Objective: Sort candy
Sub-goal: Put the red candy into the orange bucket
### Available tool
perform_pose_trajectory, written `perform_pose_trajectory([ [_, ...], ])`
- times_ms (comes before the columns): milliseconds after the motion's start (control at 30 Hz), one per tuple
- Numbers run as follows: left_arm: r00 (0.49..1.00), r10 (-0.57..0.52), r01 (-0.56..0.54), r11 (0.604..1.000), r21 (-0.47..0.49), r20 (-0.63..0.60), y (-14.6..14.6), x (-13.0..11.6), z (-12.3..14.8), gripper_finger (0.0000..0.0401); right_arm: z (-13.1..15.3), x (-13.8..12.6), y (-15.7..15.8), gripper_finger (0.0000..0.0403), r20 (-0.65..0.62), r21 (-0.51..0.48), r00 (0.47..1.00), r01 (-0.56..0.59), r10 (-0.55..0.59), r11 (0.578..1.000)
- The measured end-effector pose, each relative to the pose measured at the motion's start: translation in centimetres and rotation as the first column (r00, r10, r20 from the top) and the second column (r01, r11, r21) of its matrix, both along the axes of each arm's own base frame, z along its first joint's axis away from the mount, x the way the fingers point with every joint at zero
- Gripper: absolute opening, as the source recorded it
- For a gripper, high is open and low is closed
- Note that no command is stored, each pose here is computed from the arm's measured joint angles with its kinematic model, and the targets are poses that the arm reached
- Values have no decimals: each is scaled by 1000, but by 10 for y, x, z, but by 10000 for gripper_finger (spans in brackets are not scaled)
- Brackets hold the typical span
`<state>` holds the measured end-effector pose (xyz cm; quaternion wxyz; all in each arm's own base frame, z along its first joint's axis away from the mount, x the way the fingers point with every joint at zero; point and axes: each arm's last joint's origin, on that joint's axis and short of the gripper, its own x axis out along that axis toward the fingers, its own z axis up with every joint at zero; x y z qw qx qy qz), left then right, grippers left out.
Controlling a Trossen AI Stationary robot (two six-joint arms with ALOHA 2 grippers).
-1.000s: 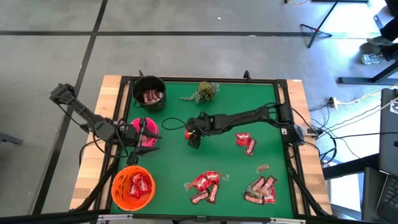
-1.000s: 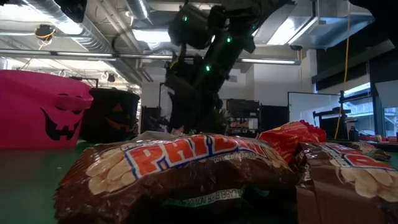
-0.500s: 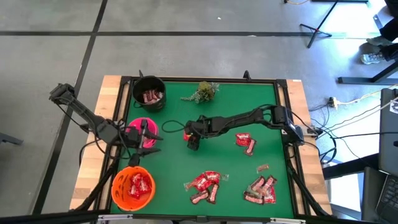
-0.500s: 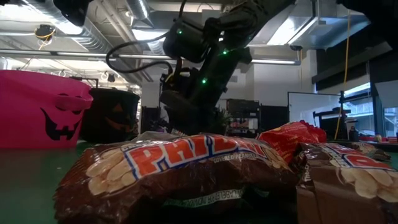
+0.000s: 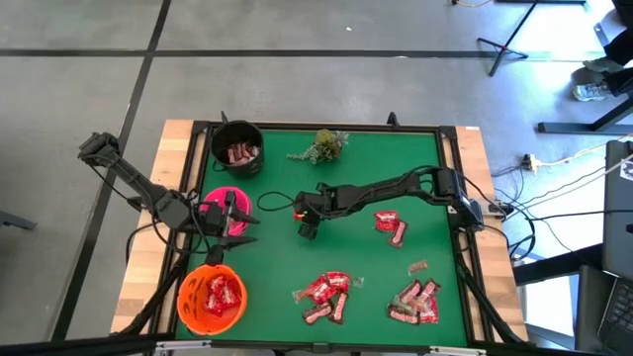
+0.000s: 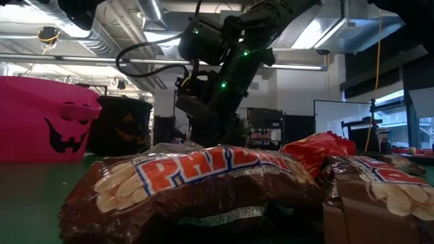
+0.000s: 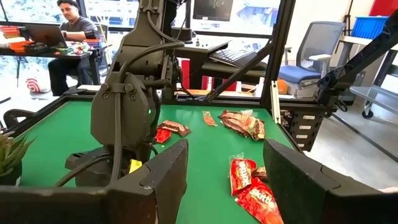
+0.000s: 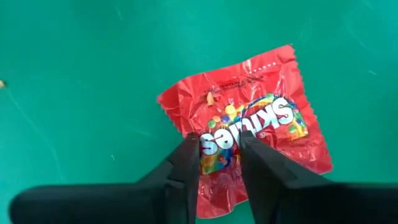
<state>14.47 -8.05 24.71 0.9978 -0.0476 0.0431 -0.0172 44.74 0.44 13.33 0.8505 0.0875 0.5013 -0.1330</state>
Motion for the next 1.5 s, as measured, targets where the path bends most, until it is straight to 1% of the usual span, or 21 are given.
perform_pose_trajectory([
  [133, 1000, 0, 0, 1000, -1, 1, 0, 0, 0, 199, 17, 6, 0, 85, -7, 9, 1000, -3, 3, 1000],
  [267, 1000, 0, 0, 1000, 2, -3, 0, 0, 0, 199, 45, 15, 1, 84, 23, 21, 1000, -11, 10, 1000],
  [400, 1000, 0, 0, 1000, 4, -5, 0, 0, -1, 199, 68, 22, 10, 84, 55, 49, 998, -44, 41, 998],
  [500, 1000, 0, 0, 1000, 8, -11, 0, 0, -1, 199, 86, 26, 22, 84, 82, 29, 993, -93, 90, 995],
  [633, 1000, 0, 0, 1000, 20, -29, 0, 0, -3, 199, 107, 29, 40, 84, 134, -24, 981, -140, 142, 990],
  [700, 1000, 1, 0, 1000, 16, -29, 0, 0, -3, 199, 110, 28, 48, 85, 132, -50, 978, -158, 164, 986],
  [767, 1000, 1, 0, 1000, 16, -29, 0, 0, -3, 199, 108, 24, 53, 85, 92, -91, 979, -172, 181, 981],
  [867, 1000, 1, 0, 1000, 15, -29, 0, 0, -3, 199, 100, 22, 50, 85, 21, -162, 989, -141, 146, 977],
  [967, 1000, 1, -1, 1000, 15, -29, 0, 0, -3, 199, 84, 19, 41, 89, -60, -175, 991, -126, 117, 977],
  [1033, 1000, 1, -1, 1000, 15, -29, 0, 0, -3, 199, 75, 19, 35, 105, -73, -143, 991, -125, 116, 982],
  [1100, 1000, 1, -1, 1000, 15, -29, 0, 0, -3, 199, 67, 18, 27, 132, -71, -119, 991, -118, 110, 986],
  [1267, 1000, 0, 0, 1000, 15, -29, 0, 0, -3, 199, 44, 18, 4, 223, -38, -94, 998, -61, 57, 994],
  [1367, 1000, 0, 0, 1000, 15, -29, 0, 0, -3, 199, 33, 18, -8, 276, -2, -54, 1000, -22, 22, 998],
  [1500, 1000, 0, 0, 1000, 15, -29, 0, 0, -3, 199, 14, 12, -17, 332, -3, -4, 1000, 15, -15, 1000],
])
